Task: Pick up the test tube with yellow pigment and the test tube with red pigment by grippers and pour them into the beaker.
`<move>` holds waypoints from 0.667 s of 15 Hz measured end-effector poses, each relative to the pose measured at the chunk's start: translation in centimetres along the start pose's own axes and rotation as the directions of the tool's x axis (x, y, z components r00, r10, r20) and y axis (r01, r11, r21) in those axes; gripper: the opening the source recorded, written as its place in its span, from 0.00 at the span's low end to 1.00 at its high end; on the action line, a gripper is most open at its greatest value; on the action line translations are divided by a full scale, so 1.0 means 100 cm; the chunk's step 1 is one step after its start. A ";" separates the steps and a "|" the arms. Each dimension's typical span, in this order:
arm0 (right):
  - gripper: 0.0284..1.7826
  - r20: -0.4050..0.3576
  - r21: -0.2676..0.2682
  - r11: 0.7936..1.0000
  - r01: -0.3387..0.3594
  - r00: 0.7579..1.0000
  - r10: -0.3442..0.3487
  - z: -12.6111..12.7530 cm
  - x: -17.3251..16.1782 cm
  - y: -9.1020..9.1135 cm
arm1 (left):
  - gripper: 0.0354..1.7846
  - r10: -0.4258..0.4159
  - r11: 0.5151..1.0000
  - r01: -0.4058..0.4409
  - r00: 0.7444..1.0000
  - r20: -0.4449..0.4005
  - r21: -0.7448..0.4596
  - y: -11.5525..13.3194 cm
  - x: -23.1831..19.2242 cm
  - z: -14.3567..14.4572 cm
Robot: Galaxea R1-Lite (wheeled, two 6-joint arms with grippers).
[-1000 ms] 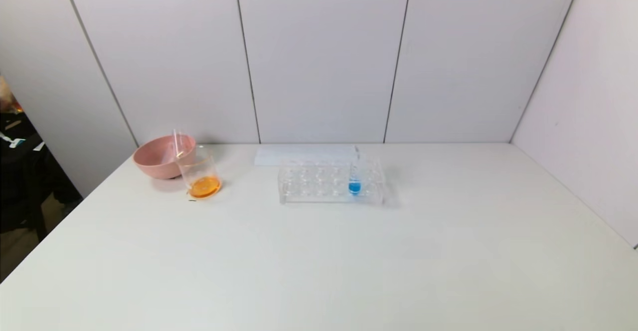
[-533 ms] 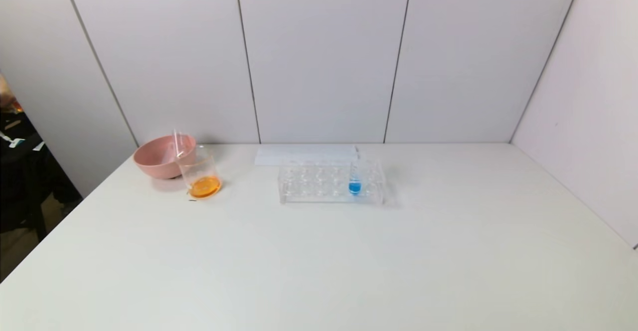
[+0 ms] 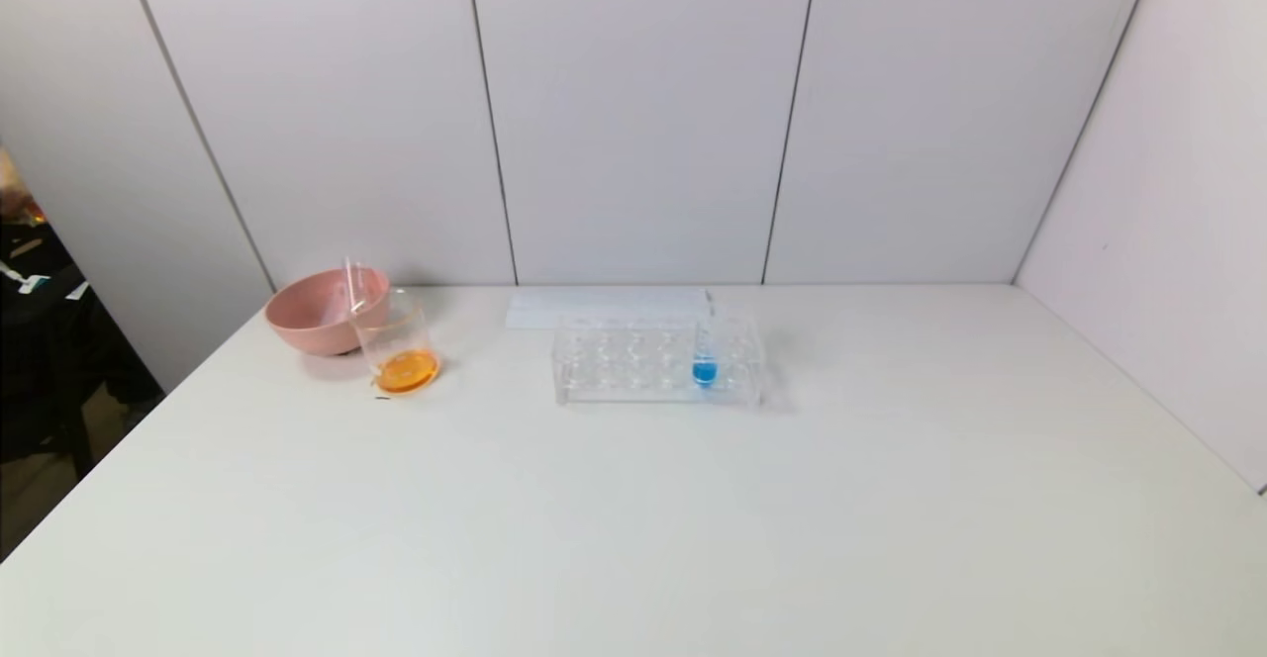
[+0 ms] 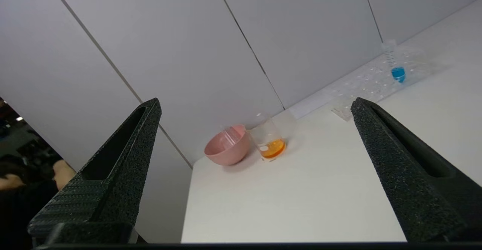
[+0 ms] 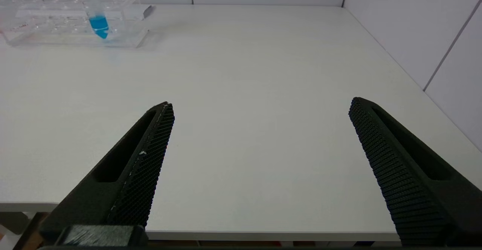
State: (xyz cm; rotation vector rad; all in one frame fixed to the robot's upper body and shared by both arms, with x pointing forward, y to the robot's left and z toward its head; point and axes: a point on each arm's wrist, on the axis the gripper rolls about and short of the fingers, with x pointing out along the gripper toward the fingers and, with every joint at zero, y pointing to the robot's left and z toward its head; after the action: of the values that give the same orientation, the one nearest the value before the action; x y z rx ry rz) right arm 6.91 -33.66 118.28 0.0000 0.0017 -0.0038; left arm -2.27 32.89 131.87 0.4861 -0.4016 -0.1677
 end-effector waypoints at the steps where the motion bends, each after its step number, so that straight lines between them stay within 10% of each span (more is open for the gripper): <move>1: 0.95 0.000 0.000 1.000 0.000 1.000 0.000 0.000 0.000 0.000 | 0.99 0.011 0.999 -0.011 1.000 0.011 0.046 -0.004 0.007 -0.012; 10: 0.95 0.000 0.000 1.000 0.000 1.000 0.000 0.000 0.000 0.000 | 0.99 -0.036 0.990 0.017 0.990 -0.133 -0.138 -0.049 0.042 -0.128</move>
State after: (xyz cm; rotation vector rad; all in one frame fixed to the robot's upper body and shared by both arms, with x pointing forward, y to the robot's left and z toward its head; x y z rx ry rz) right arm 6.91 -33.66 118.28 0.0000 0.0017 -0.0038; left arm 6.54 32.88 120.59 0.3653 -0.2492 -0.1855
